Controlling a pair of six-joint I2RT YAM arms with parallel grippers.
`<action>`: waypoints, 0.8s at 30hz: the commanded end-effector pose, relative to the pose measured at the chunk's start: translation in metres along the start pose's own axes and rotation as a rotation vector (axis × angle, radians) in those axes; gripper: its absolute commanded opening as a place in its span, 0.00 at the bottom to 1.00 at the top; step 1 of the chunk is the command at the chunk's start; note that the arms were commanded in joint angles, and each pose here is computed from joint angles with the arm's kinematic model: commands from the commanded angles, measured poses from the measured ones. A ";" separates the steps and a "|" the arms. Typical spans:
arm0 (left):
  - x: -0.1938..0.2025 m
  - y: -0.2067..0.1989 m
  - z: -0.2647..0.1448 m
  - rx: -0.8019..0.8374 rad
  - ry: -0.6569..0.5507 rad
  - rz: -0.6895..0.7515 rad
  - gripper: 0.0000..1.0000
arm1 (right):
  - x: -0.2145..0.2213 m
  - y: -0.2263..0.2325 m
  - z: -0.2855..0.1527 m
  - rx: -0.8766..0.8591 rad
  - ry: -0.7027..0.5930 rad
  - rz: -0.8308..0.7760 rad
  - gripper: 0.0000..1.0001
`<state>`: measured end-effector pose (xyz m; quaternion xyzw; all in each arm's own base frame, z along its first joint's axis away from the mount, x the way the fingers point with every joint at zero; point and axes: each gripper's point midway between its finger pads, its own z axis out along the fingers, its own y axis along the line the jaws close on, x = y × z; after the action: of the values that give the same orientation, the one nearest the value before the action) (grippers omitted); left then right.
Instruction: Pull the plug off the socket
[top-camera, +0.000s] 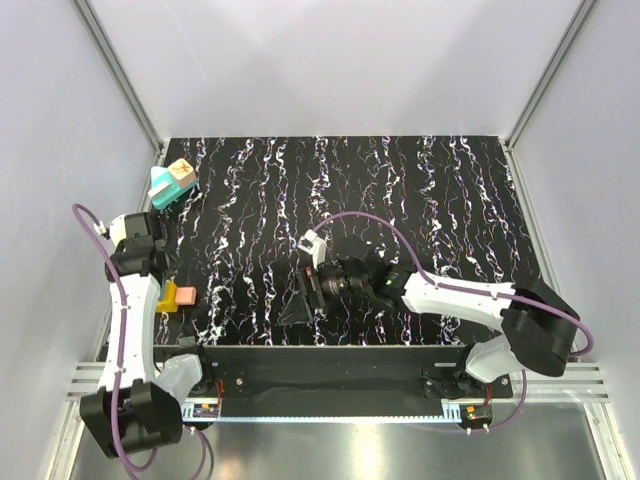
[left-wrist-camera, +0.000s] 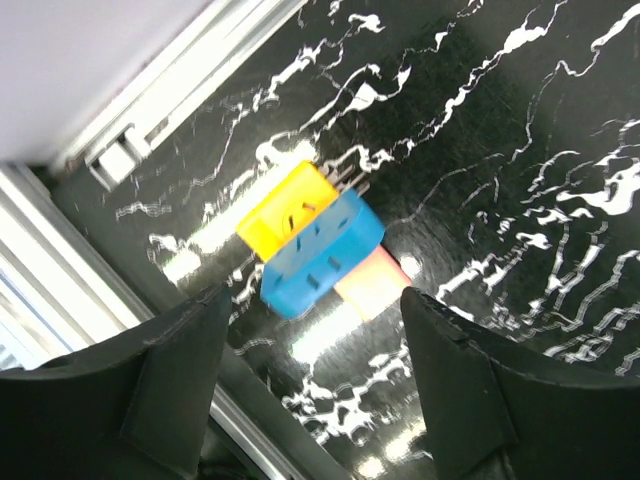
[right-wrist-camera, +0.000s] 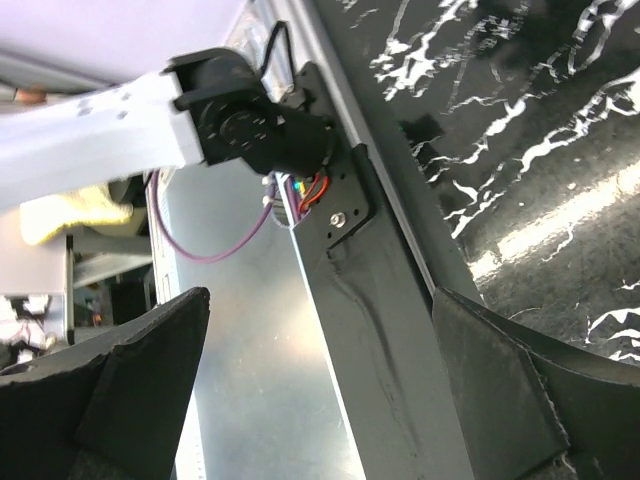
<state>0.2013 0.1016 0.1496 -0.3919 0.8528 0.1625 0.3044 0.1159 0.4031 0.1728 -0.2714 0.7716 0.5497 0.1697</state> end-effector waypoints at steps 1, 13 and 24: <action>-0.015 -0.008 0.013 0.015 -0.046 0.098 0.75 | -0.008 0.010 -0.012 -0.064 -0.026 -0.100 1.00; -0.009 -0.014 0.027 0.014 0.029 0.170 0.61 | -0.024 -0.014 -0.019 -0.046 -0.061 -0.065 1.00; -0.001 -0.009 0.041 -0.031 0.102 0.274 0.50 | -0.033 -0.018 -0.023 -0.038 -0.092 -0.060 1.00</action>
<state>0.2155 0.1130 0.1054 -0.2935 0.9123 0.1957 0.2080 0.1504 0.3823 0.1728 -0.2625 0.7640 0.5549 0.1985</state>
